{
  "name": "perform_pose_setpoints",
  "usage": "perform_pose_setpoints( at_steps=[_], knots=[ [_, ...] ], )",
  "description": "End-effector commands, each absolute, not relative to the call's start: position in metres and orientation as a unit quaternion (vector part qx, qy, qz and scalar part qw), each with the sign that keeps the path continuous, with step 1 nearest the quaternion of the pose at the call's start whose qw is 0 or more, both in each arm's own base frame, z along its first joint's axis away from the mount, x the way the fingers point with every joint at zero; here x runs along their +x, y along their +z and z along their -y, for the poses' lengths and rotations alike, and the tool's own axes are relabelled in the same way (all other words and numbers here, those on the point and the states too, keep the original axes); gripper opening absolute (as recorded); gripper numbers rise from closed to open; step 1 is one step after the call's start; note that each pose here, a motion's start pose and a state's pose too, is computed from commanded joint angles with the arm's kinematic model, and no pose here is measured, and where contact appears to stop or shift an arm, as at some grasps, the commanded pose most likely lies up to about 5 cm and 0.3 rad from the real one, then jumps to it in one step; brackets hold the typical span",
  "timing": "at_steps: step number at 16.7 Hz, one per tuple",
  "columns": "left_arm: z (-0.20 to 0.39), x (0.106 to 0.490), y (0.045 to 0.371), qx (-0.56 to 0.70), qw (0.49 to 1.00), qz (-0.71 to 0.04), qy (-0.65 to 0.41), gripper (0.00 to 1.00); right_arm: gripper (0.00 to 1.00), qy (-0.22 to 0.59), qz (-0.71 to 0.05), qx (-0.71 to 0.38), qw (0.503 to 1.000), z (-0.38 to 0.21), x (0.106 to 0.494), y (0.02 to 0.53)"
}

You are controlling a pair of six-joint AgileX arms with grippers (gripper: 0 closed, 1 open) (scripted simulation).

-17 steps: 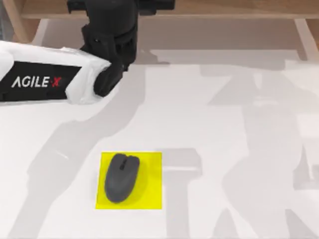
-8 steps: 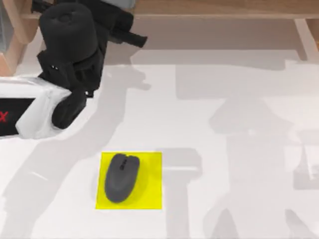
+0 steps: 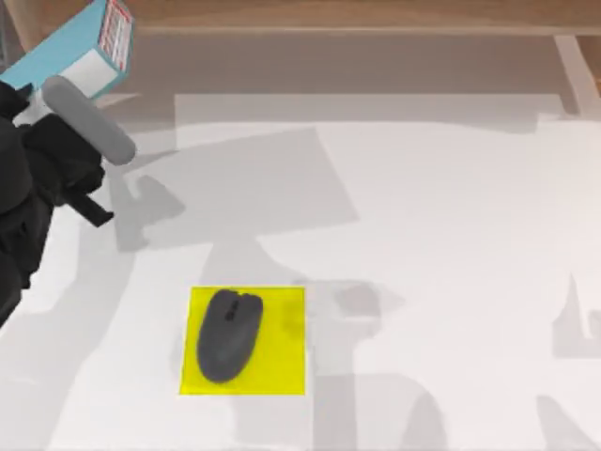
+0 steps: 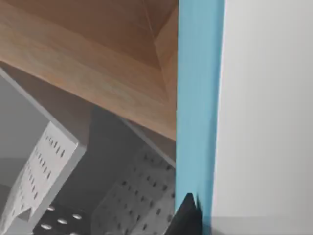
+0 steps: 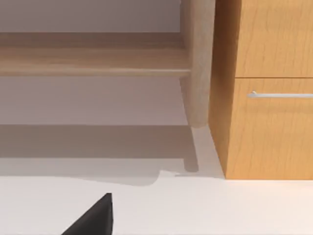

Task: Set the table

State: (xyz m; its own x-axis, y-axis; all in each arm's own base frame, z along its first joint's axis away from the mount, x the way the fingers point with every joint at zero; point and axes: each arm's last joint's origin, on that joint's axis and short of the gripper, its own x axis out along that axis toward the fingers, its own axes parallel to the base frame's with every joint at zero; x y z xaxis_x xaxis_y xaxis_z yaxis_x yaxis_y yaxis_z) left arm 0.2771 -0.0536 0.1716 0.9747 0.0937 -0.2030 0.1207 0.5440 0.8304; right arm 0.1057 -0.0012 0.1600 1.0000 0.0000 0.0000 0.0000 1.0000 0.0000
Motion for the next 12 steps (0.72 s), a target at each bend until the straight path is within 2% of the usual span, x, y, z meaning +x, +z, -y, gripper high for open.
perform_pose_setpoints(
  at_steps=[6,12],
  knots=[
    [-0.037,0.271,0.141,0.592,0.778,-0.209,-0.026,0.0,1.0,0.0,0.0,0.0,1.0,0.001,0.106,0.16],
    [-0.12,0.308,0.162,0.665,0.728,-0.161,-0.036,0.0,1.0,0.0,0.0,0.0,1.0,0.001,0.106,0.16]
  ],
)
